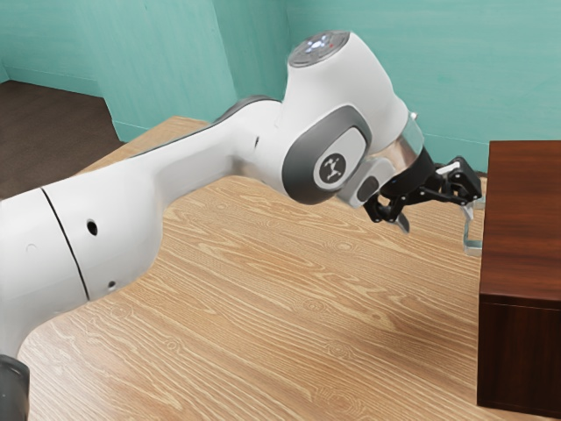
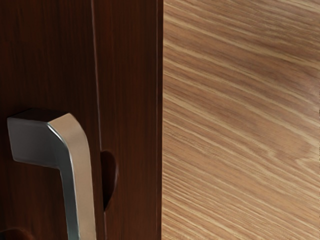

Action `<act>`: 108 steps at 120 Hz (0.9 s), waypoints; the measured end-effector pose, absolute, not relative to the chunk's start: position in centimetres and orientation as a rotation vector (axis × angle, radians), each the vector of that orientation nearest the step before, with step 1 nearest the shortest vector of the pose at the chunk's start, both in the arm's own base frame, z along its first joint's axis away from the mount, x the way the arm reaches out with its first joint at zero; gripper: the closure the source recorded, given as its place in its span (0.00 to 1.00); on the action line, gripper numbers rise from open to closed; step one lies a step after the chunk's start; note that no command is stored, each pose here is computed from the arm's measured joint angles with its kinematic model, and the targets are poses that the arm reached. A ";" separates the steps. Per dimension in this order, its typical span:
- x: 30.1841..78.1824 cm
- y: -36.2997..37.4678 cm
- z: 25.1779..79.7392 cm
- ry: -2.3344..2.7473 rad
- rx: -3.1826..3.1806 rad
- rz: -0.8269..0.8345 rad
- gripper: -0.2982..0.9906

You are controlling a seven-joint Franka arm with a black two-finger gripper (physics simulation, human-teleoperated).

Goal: Pull the drawer handle with one arm to open the drawer

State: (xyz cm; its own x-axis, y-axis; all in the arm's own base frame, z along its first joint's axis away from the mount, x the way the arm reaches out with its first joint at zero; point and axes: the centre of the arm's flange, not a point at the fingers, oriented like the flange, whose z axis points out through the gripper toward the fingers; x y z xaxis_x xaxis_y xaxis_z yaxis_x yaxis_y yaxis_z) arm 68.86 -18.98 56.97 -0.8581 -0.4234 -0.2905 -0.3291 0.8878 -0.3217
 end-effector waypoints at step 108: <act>67.4 -15.4 55.0 2.693 -0.588 -0.330 0.27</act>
